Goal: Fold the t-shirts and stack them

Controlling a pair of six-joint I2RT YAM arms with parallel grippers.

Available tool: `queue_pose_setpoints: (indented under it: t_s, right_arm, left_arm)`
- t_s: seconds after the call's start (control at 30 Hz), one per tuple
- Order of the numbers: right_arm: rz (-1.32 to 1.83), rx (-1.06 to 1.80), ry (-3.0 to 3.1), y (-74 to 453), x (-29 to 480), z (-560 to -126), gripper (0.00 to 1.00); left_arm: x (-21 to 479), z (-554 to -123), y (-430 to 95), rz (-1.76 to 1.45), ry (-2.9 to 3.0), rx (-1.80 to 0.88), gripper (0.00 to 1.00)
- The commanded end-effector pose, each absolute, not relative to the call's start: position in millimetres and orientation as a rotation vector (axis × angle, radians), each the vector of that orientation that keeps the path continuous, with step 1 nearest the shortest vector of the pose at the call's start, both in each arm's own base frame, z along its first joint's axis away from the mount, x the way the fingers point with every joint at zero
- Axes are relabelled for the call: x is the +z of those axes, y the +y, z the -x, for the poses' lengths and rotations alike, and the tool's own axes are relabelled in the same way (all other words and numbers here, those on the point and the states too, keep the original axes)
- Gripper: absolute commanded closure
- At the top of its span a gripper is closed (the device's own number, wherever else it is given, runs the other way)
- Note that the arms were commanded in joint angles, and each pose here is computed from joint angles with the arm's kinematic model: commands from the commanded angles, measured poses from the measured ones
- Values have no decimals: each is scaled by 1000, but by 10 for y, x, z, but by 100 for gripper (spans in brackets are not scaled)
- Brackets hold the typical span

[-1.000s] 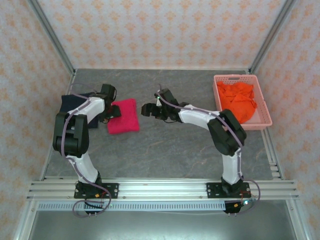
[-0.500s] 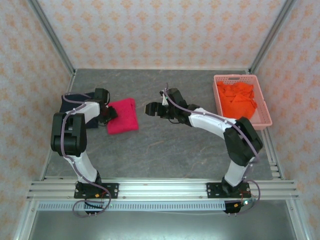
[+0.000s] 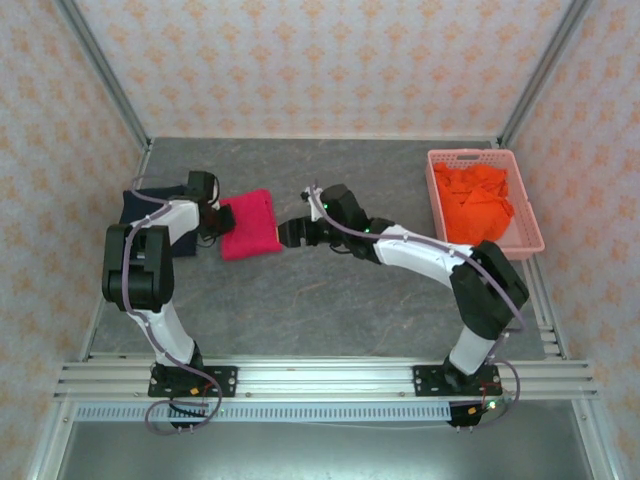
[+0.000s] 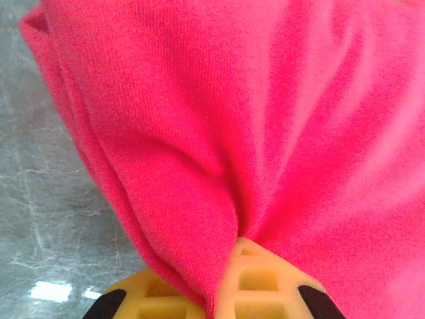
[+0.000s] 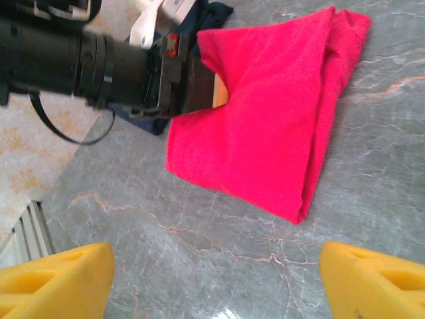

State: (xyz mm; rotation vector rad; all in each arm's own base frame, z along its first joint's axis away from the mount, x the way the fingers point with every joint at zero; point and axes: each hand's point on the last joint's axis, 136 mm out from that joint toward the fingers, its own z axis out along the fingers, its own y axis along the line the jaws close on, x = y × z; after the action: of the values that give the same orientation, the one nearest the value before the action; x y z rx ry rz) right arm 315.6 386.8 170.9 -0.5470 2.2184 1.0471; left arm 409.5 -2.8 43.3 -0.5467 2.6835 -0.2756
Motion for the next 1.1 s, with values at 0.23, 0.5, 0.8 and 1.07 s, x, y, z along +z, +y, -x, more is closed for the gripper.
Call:
queue_pose_setpoints:
  t_s: [0.23, 0.5, 0.8, 1.07]
  right_arm:
    - [654, 1087, 1964, 4185, 2137, -3177, 18]
    - [687, 1103, 1980, 4222, 2105, -3145, 17]
    - [679, 1126, 1993, 4245, 2025, -3136, 17]
    - [654, 1169, 1990, 4287, 2003, -3143, 17]
  left_arm:
    - [1135, -3965, 315, 254, 2798, 64, 100]
    - [1486, -3854, 733, 172, 2798, 391, 100]
    - [1980, -3991, 1011, 181, 2678, 481, 100]
    - [2053, -4055, 1120, 226, 2650, 443, 100]
